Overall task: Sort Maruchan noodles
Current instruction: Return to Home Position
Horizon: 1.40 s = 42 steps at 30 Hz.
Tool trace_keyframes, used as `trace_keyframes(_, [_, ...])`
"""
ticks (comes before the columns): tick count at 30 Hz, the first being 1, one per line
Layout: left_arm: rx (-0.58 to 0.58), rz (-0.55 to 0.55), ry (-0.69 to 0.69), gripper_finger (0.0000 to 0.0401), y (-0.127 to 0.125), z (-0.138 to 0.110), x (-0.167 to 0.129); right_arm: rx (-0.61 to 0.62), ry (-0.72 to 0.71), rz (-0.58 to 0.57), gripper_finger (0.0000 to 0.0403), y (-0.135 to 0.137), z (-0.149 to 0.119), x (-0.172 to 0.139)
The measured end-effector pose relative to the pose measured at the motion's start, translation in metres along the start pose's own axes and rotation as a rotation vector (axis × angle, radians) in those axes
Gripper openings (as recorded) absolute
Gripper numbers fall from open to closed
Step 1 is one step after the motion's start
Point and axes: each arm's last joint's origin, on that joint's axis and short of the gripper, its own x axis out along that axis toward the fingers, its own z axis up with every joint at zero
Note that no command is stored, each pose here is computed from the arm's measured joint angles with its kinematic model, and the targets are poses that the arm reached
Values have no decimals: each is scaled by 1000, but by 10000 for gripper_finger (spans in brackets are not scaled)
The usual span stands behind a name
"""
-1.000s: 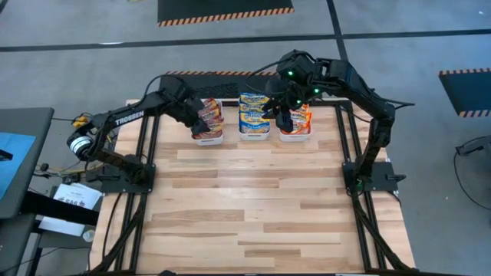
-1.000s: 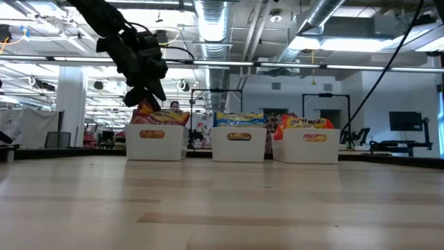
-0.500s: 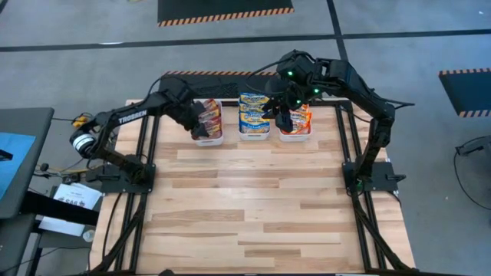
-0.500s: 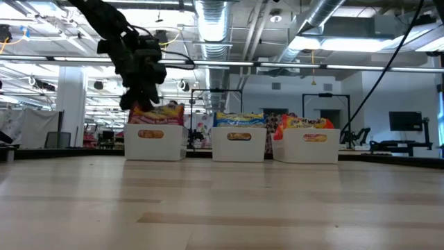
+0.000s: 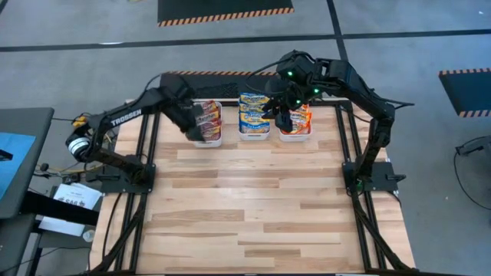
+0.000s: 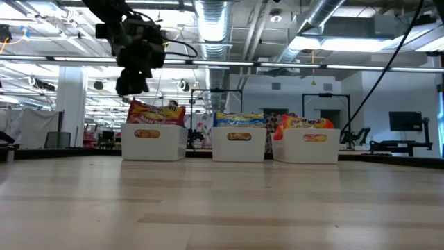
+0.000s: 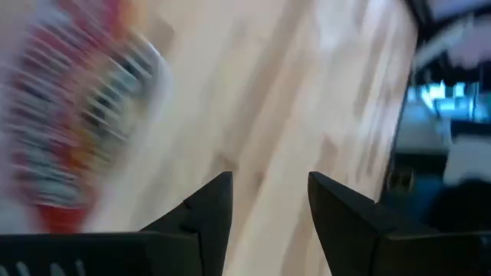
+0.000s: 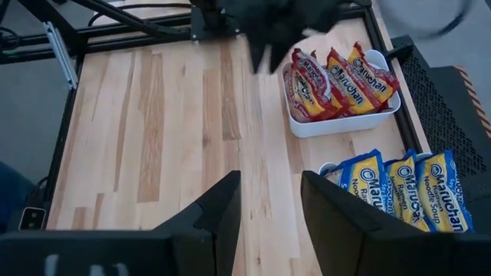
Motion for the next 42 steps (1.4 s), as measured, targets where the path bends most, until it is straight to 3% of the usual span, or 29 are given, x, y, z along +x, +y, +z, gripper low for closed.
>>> trace_keyframes(5, [58, 23, 114, 155, -7, -21, 32, 0, 0, 0, 162, 0, 0, 0])
trace_keyframes(12, [87, 216, 90, 155, 7, -33, 56, 0, -2, 0, 162, 0, 0, 0])
trace_keyframes(31, [121, 463, -59, 155, 27, -23, 50, -5, -2, 15, 162, 6, 1, 2])
trace_keyframes(42, [51, 181, -109, 155, 9, -7, 37, -17, -2, 19, 162, 8, 1, 2])
